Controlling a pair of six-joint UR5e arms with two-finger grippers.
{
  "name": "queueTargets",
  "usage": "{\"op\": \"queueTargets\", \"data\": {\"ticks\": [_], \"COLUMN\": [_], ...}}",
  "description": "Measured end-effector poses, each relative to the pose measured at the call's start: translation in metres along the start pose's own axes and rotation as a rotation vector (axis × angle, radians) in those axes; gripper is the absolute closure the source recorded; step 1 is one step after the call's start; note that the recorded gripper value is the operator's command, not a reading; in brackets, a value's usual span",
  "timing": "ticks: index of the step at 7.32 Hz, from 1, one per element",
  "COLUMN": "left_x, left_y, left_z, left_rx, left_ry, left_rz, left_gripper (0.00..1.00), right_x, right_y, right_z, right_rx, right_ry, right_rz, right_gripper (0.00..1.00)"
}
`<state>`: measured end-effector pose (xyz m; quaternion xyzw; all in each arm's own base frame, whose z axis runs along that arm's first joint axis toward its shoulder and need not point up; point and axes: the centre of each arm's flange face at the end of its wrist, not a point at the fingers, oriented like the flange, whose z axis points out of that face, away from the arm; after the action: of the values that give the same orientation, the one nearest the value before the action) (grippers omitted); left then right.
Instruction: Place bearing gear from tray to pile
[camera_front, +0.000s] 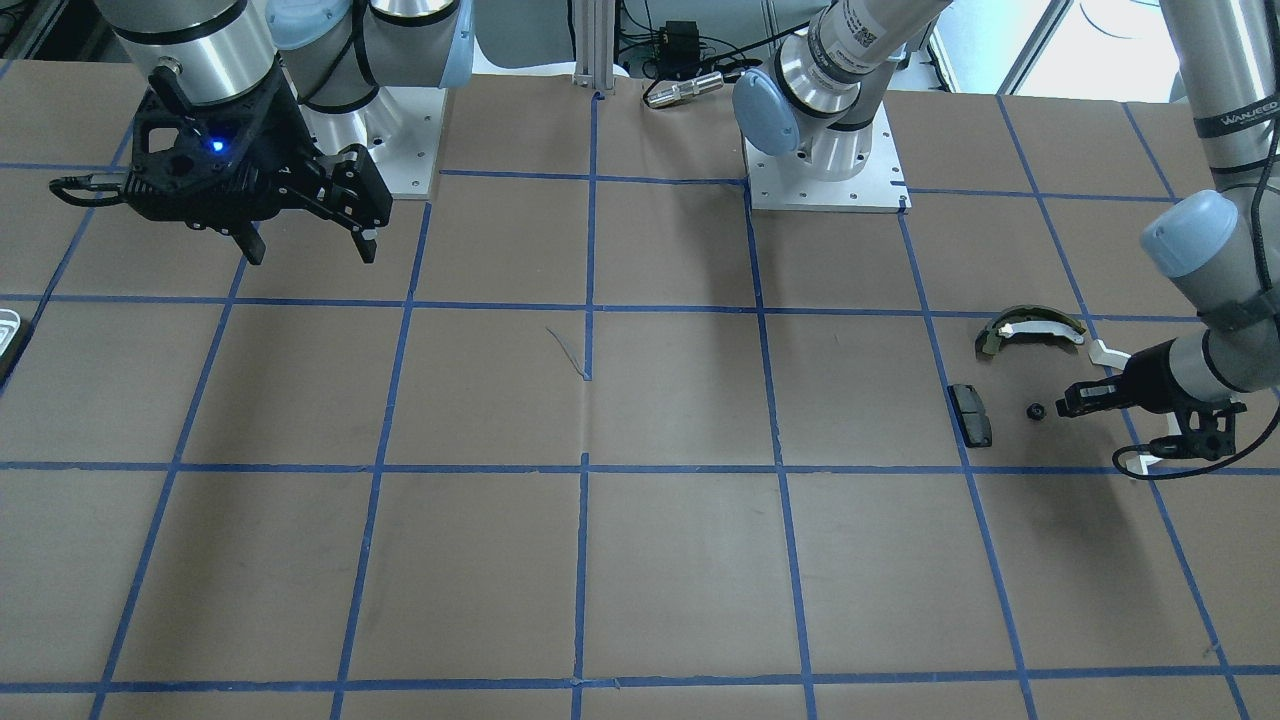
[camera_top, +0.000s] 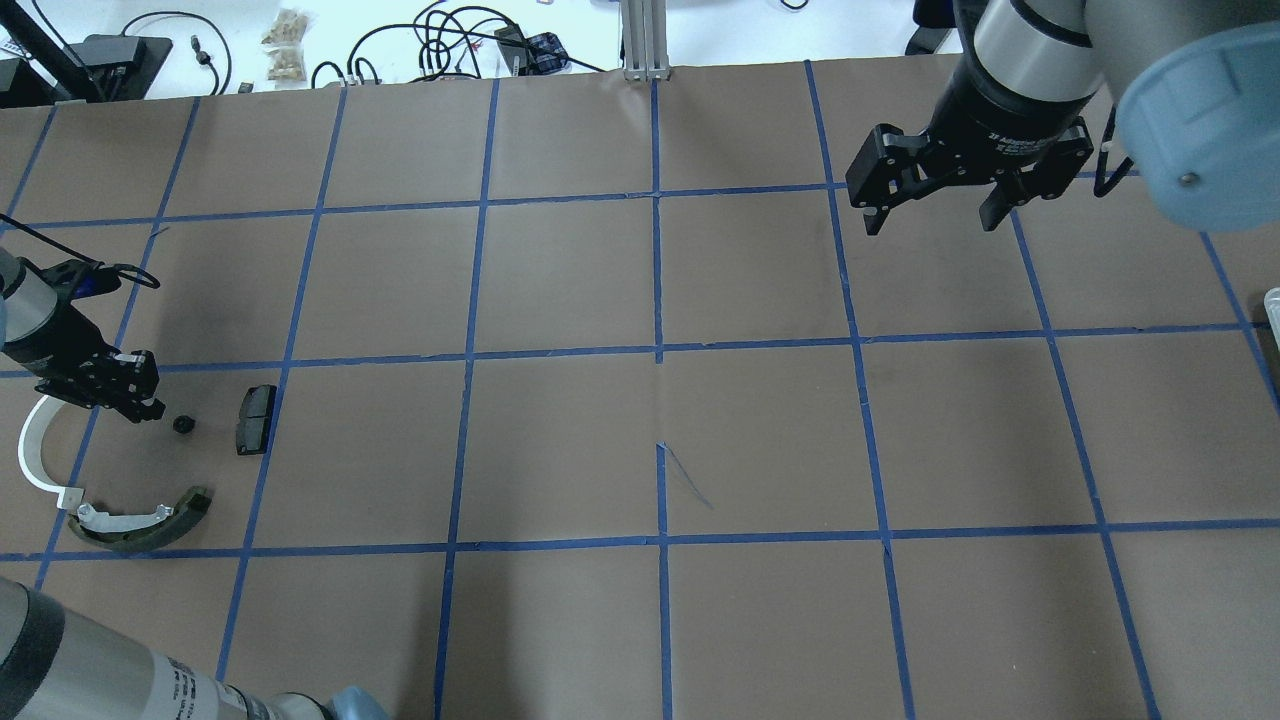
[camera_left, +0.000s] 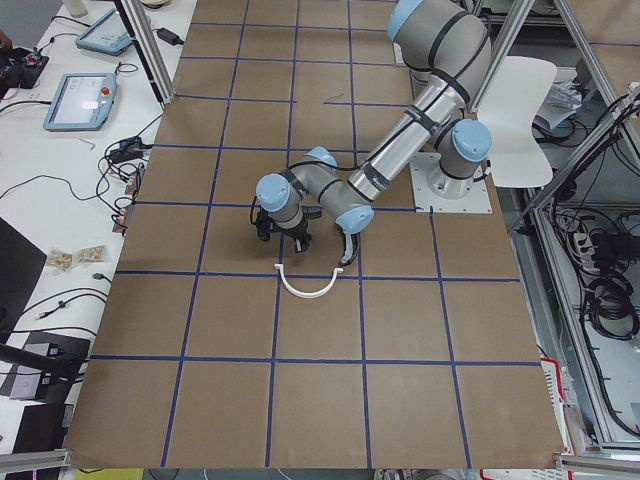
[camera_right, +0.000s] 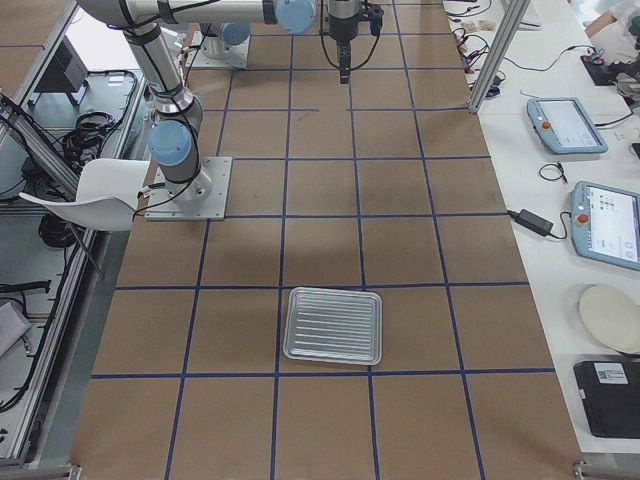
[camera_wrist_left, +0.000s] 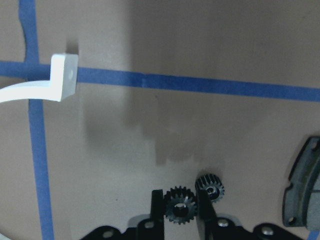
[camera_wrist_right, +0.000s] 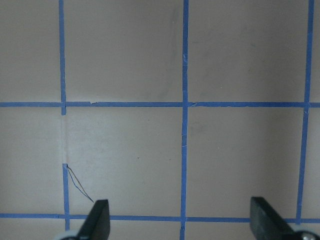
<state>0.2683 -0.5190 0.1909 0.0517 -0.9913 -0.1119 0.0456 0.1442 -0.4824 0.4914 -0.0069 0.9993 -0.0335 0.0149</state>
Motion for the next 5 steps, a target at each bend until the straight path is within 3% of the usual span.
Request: {"op": "queueTargets", "data": {"ticks": [1,3,5], "left_x": [-0.002,-0.003,-0.0017], "left_y": [0.0002,0.0007,0.0021], "left_z": [0.0023,0.0045,0.0027], "left_rx": [-0.004,-0.01,-0.017], "left_ry": [0.002,0.003,0.006], "left_rz": [-0.002,-0.004,-0.004], "left_gripper": [0.43,0.05,0.0], "right_x": [0.0003,0.0009,0.0012], "right_y": [0.0009,0.0044,0.0054], "right_z": [0.0004,0.0022,0.0028], "right_rx": [-0.002,-0.006,-0.007], "right_ry": [0.001,0.001,0.001], "right_rz": [0.0,0.0,0.0], "right_gripper": [0.0,0.0,0.0]}}
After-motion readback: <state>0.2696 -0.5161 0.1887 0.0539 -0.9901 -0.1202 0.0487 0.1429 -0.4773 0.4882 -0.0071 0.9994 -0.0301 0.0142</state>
